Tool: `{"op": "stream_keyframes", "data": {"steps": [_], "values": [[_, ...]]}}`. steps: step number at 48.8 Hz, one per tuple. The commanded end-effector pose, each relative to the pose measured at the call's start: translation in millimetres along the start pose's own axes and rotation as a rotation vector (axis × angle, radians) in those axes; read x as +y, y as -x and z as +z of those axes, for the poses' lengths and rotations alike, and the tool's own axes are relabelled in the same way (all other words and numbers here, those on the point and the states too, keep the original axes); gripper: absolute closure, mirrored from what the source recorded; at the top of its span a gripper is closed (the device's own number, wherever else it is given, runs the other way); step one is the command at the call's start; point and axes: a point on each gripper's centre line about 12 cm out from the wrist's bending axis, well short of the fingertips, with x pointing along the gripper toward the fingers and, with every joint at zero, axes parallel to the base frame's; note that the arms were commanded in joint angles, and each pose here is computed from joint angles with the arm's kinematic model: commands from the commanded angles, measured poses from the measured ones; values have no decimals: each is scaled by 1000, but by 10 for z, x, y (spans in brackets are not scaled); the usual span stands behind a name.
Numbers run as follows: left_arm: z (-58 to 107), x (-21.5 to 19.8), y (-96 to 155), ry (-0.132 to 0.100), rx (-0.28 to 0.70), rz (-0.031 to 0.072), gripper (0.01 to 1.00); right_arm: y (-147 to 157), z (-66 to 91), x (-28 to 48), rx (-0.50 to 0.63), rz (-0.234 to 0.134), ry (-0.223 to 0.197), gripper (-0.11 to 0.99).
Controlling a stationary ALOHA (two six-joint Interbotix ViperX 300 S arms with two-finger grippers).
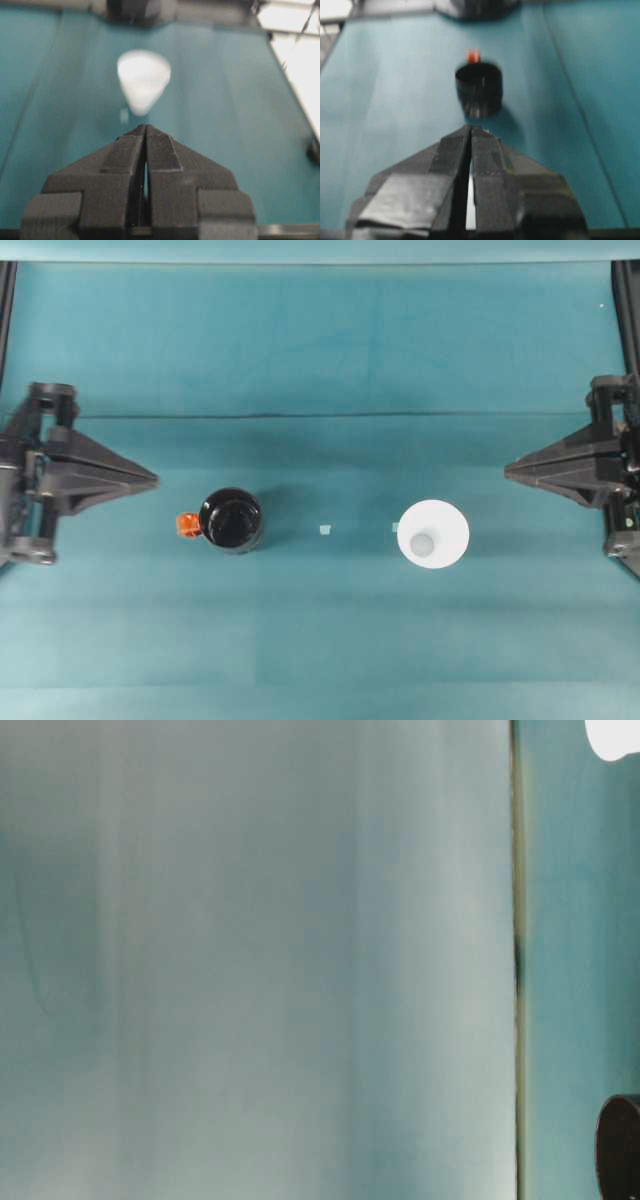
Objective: Put the paper cup into the moved red handle cup holder.
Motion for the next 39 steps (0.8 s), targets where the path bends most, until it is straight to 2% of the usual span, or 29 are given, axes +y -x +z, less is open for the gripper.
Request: {"op": "stream_keyframes", "data": {"steps": [1, 5, 10, 17, 21, 25, 27, 33, 37, 39], "values": [[94, 24, -52, 6, 61, 22, 983, -6, -1, 2, 31, -2, -20, 967], [76, 62, -106, 18, 138, 46, 983, -2, -20, -6, 47, -7, -21, 967], [21, 108, -185, 51, 234, 75, 983, -1, -31, -22, 57, -15, -24, 967], [-137, 148, -307, 119, 397, 118, 983, -1, -33, -31, 59, -20, -26, 967], [-212, 170, -365, 147, 485, 144, 983, -1, -33, -34, 59, -21, -26, 967], [-282, 183, -415, 154, 572, 164, 983, -1, -33, -37, 59, -23, -27, 967], [-307, 188, -435, 156, 610, 171, 983, -1, -33, -34, 59, -21, -28, 967], [-337, 195, -489, 156, 680, 185, 983, -1, -39, -34, 64, -22, -29, 967], [-347, 198, -512, 149, 702, 187, 983, 0, -42, -34, 67, -22, -28, 967], [-351, 186, -526, 140, 706, 181, 983, 0, -42, -37, 66, -23, -30, 967]]}}
